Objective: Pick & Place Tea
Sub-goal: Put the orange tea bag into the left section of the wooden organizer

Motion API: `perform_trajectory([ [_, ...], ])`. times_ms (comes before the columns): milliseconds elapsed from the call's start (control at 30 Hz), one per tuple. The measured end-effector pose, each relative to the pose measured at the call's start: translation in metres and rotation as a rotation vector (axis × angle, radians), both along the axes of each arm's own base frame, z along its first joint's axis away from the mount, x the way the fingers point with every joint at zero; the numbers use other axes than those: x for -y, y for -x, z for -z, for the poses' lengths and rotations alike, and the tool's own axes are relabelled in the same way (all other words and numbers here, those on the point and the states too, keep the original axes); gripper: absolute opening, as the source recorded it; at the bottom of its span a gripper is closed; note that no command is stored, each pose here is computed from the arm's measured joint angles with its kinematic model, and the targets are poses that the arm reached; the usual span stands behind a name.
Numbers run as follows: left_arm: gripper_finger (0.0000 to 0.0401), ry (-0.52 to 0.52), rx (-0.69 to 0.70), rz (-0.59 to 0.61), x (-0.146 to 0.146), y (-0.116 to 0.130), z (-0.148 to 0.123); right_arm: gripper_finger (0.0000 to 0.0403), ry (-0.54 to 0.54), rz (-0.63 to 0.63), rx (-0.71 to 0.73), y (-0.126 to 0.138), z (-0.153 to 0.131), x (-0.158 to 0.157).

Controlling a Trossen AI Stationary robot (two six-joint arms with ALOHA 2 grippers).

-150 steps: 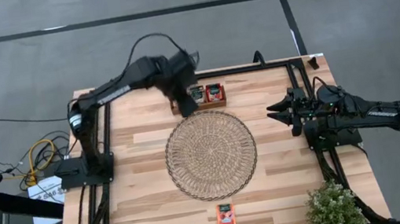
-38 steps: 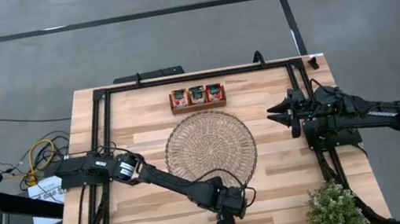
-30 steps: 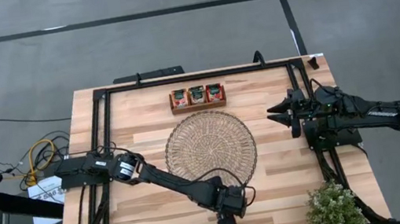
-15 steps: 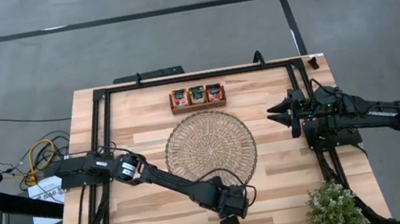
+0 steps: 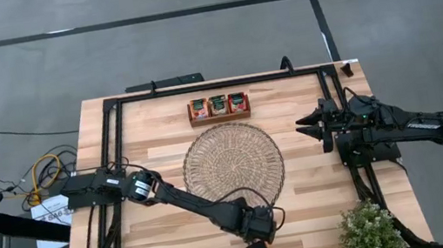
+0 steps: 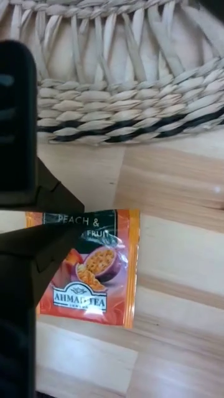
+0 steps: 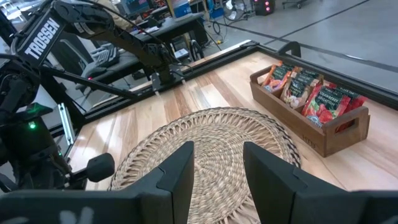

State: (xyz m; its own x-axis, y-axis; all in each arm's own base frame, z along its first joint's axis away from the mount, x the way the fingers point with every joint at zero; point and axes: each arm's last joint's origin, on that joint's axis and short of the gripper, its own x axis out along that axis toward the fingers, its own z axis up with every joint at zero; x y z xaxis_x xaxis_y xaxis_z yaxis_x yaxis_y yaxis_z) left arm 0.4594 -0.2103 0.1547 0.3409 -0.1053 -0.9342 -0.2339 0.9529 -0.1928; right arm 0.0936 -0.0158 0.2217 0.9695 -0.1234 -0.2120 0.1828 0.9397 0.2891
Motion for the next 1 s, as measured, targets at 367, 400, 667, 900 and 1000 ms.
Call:
perform_trajectory([
  [367,0.0000,0.028,-0.007,-0.029,0.000,0.000,-0.002,0.0130,0.000,0.000,0.000,0.000,0.000,0.000],
  [400,0.0000,0.028,-0.006,-0.029,0.000,0.000,-0.002,0.0130,0.000,0.000,0.000,0.000,0.000,0.000],
  [667,0.0000,0.048,-0.009,-0.026,0.000,0.002,-0.008,0.0130,0.000,0.000,0.000,0.000,0.000,0.000],
  [900,0.0000,0.064,0.036,-0.050,-0.006,0.007,-0.041,0.0130,0.000,0.000,0.000,0.000,0.000,0.000],
  [1000,0.0000,0.076,0.058,-0.055,-0.008,0.010,-0.056,0.0130,0.000,0.000,0.000,0.000,0.000,0.000],
])
